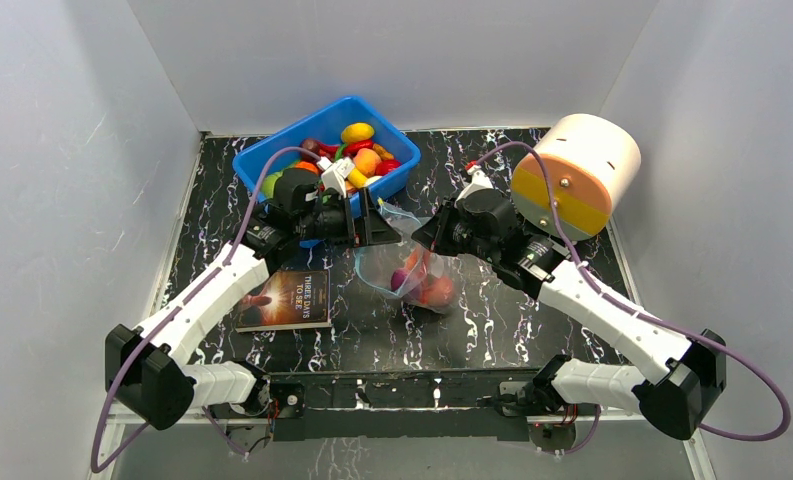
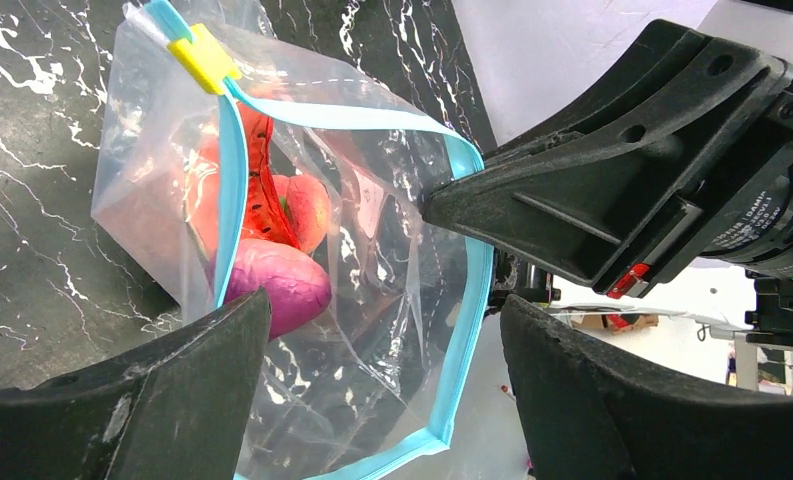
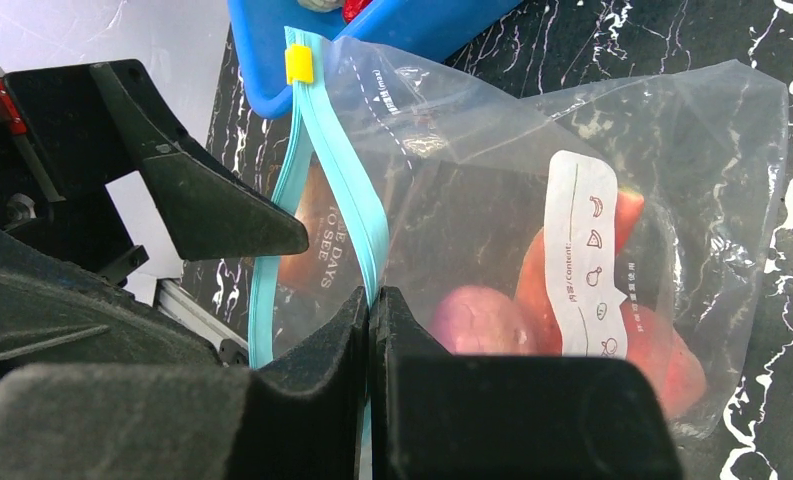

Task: Place the food in the zip-top bag and seal the zipper
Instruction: Place the fake fruit in the zipper food storage bag.

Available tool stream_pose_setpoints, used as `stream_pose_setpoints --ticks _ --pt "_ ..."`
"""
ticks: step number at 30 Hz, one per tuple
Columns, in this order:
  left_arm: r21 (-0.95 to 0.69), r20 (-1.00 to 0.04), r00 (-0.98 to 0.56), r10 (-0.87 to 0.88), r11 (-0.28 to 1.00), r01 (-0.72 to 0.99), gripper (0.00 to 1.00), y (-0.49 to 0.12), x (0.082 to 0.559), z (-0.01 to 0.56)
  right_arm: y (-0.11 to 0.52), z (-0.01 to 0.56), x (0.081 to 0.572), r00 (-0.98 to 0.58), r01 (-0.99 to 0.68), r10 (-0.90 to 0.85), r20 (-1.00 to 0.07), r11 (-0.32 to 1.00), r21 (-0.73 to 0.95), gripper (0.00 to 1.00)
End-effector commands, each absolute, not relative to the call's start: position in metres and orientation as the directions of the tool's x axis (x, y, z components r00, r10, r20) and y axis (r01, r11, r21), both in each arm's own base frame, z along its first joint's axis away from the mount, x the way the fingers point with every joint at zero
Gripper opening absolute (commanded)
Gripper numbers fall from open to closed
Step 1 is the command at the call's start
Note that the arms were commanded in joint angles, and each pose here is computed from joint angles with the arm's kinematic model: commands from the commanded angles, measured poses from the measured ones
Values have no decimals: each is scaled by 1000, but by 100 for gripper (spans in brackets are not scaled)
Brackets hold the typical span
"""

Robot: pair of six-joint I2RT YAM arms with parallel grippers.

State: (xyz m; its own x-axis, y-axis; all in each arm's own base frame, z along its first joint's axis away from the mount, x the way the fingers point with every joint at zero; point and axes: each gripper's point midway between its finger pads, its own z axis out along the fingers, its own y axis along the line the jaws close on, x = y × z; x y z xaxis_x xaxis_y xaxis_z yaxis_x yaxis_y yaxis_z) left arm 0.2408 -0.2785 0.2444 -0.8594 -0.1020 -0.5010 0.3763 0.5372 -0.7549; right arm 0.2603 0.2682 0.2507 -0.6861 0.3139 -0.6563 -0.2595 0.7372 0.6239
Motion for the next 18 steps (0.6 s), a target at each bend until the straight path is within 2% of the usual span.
stream_pose_setpoints --ticks 1,9,13,18 --pt "-735 -563 -820 -102 516 440 83 -278 239 276 267 294 267 -601 -319 372 -708 701 638 0" --pt "-653 -645 -755 -115 597 467 79 -267 255 298 254 292 269 -565 -313 352 -747 746 588 0" --pt "-548 -712 -691 -124 713 437 78 -248 276 301 247 291 267 -553 -309 339 -761 765 565 0" --pt "-375 -789 -595 -154 888 267 72 -204 313 294 239 290 260 -545 -312 333 -769 771 555 0"
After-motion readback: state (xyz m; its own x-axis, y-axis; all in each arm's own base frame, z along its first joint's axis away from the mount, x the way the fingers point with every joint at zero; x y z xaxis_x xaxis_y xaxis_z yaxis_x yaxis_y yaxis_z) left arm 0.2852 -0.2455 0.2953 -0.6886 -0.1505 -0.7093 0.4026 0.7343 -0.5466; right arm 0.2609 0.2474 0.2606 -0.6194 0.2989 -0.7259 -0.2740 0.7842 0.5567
